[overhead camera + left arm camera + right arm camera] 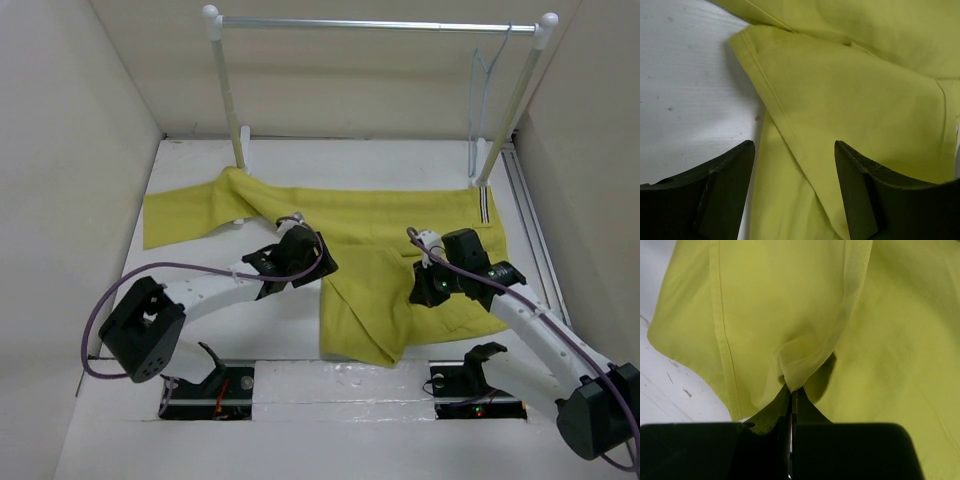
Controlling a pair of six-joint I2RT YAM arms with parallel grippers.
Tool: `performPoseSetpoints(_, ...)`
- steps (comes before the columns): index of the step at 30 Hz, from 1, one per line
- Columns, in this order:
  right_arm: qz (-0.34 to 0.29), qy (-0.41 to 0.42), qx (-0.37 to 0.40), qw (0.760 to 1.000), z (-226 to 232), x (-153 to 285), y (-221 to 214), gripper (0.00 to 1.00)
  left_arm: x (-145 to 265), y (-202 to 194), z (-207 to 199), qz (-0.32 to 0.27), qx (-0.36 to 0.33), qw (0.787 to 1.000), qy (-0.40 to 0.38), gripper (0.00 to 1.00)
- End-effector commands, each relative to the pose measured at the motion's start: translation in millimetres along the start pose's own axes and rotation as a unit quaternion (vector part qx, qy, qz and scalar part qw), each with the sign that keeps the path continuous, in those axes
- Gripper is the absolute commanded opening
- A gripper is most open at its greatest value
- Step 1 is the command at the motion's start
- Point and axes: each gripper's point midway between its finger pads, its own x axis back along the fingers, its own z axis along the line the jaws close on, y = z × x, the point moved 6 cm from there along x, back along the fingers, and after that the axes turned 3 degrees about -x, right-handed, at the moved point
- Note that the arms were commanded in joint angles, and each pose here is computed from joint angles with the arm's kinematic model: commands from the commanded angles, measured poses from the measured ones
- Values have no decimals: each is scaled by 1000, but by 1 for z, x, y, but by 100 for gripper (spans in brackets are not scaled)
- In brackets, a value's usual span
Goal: Place the trousers on the hanger
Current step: Flatten out the trousers at the center of the board.
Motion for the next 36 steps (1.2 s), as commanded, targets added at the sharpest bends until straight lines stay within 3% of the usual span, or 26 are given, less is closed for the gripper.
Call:
performPoseSetpoints(1, -52, 16, 16, 998, 8, 8, 20, 0, -16, 29, -8, -83, 63, 995, 8, 60)
performPoseSetpoints(4, -63, 19, 19, 998, 10, 11, 21, 0, -23, 29, 2, -97, 74, 992, 40, 60)
performPoseSetpoints(17, -75, 39, 26, 996, 16, 12, 27, 0, -60, 29, 0, -106, 79, 991, 23, 52)
performPoseSetpoints(20, -79, 41, 28, 996, 17, 13, 31, 0, -62, 34, 4, -116, 85, 989, 31, 28)
performPoseSetpoints(22, -82, 41, 30, 995, 18, 14, 33, 0, -57, 38, 2, -125, 87, 988, 36, 1)
performPoseSetpoints(26, -86, 42, 31, 995, 19, 16, 36, 0, -22, 58, -2, -165, 83, 982, 50, 0)
performPoseSetpoints(29, -81, 61, 40, 994, 25, 12, 36, 23, 6, 59, 18, -174, 75, 977, 96, 0)
performPoseSetpoints(30, -84, 69, 47, 993, 27, 9, 39, 40, 31, 62, 28, -193, 74, 971, 120, 0)
performPoseSetpoints(33, -64, 89, 64, 992, 37, -2, 42, 61, 91, 67, 56, -245, 94, 950, 171, 0)
performPoseSetpoints(36, -56, 87, 76, 992, 40, -13, 52, 66, 149, 70, 92, -291, 154, 921, 209, 0)
